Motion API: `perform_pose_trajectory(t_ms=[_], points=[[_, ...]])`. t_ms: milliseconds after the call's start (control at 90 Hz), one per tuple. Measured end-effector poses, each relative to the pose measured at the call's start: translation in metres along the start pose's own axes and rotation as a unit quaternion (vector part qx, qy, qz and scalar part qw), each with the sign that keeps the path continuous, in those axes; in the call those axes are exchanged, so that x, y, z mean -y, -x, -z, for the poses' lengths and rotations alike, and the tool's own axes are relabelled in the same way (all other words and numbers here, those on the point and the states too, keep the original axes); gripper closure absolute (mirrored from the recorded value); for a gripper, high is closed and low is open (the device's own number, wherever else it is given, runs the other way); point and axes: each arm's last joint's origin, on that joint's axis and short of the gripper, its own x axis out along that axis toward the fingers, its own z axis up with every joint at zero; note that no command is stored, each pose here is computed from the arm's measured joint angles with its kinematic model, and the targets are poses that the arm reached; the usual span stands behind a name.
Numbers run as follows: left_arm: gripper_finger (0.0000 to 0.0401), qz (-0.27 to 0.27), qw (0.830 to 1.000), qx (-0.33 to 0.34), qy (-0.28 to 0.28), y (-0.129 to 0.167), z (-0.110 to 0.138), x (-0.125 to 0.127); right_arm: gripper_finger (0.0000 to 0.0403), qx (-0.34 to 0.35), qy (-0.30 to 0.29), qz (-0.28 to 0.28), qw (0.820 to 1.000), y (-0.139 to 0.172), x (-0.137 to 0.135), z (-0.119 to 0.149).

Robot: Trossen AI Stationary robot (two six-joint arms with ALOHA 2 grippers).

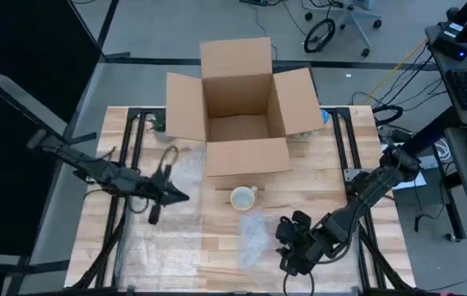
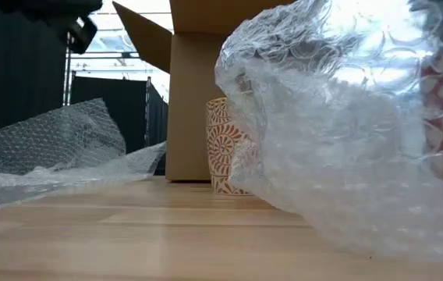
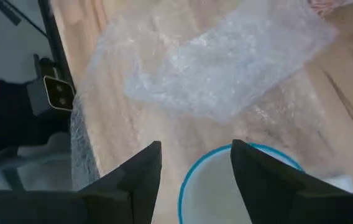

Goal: Wrap mug
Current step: Wrap the red mug with bubble wrap

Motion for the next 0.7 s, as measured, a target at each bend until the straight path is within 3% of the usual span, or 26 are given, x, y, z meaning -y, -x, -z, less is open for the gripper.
perform_pose_trajectory(t_ms=[244, 367, 700], points=[[0.0401, 0.014, 0.999, -0.042, -0.025, -0.038, -0.015, 0.040, 0.0227, 0.024, -0.025, -0.006, 0.999, 0.010, -0.010, 0.023], [0.0401, 0.017, 0.997, -0.071, -0.025, -0.053, -0.006, 0.052, 0.0227, 0.037, -0.025, -0.007, 0.999, 0.012, -0.014, 0.032], [0.0401, -0.009, 0.988, -0.129, 0.086, -0.080, 0.022, 0.055, 0.0227, 0.034, -0.020, -0.009, 0.999, 0.006, -0.019, 0.041]])
